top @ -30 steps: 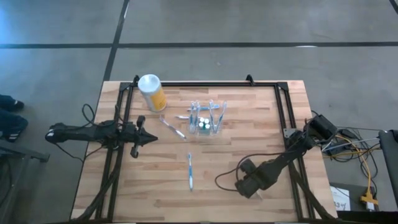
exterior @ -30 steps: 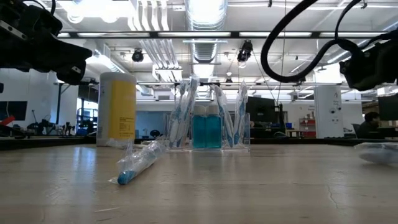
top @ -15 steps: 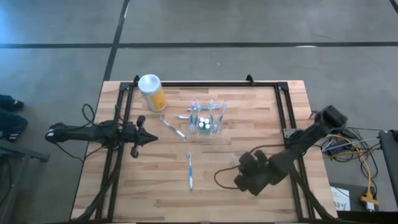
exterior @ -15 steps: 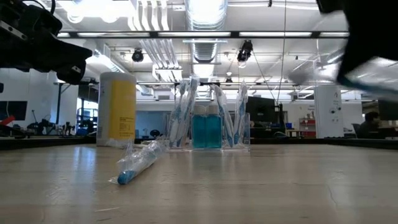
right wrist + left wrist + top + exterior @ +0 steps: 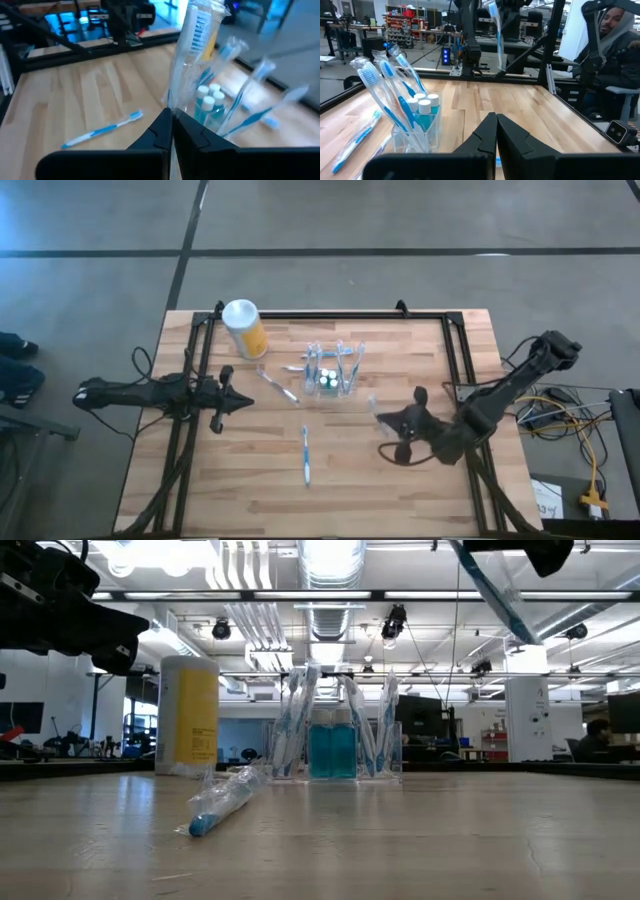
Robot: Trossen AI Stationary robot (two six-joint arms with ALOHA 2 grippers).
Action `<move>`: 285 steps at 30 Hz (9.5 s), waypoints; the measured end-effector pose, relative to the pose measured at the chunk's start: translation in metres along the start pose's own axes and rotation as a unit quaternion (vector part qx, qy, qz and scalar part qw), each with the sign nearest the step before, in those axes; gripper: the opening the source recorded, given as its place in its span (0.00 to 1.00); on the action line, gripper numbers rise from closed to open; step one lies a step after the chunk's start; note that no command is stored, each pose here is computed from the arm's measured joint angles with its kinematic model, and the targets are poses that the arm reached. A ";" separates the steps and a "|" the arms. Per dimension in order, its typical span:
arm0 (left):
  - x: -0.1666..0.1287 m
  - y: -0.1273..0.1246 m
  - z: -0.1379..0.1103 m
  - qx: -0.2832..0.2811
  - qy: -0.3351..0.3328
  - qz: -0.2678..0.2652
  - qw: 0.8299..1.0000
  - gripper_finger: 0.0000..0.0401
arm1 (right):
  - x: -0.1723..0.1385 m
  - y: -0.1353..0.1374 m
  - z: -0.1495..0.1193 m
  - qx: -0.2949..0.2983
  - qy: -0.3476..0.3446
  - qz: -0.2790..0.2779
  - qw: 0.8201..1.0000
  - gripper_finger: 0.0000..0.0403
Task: Pick & Place toothbrushing station
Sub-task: Put the bottom right blue toothbrush into the right section of the transparent organizer, then put the bottom blue toothbrush into the left section of the transparent organizer
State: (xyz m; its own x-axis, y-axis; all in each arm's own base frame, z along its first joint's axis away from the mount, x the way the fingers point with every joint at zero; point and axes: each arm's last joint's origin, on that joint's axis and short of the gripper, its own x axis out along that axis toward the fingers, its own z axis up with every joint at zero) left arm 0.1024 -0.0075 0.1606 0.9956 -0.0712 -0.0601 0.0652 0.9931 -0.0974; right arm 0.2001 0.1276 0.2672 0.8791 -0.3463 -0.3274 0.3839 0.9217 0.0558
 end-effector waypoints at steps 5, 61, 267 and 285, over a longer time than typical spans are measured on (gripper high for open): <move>0.000 0.001 0.000 0.000 -0.003 0.016 1.000 0.03 | -0.006 -0.035 -0.004 -0.020 0.008 0.037 0.999 0.02; -0.001 0.006 0.004 -0.038 -0.032 0.102 0.994 0.03 | 0.111 -0.119 -0.026 0.016 -0.240 -0.004 0.971 0.02; 0.221 -0.158 0.046 -0.116 0.469 0.285 0.828 0.20 | -0.010 -0.152 -0.082 -0.027 -0.238 0.083 0.967 0.02; 0.233 -0.123 0.040 -0.176 0.471 0.341 0.794 0.35 | -0.010 -0.152 -0.082 -0.024 -0.238 0.084 0.967 0.02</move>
State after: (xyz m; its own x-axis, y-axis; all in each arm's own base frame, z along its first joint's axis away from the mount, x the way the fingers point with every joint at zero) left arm 0.3286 -0.1424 0.1981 0.2879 0.2695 -0.9189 -0.6559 0.7547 0.0158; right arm 0.1099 0.0055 0.1844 0.9626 -0.2221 0.1552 0.2212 0.9750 0.0228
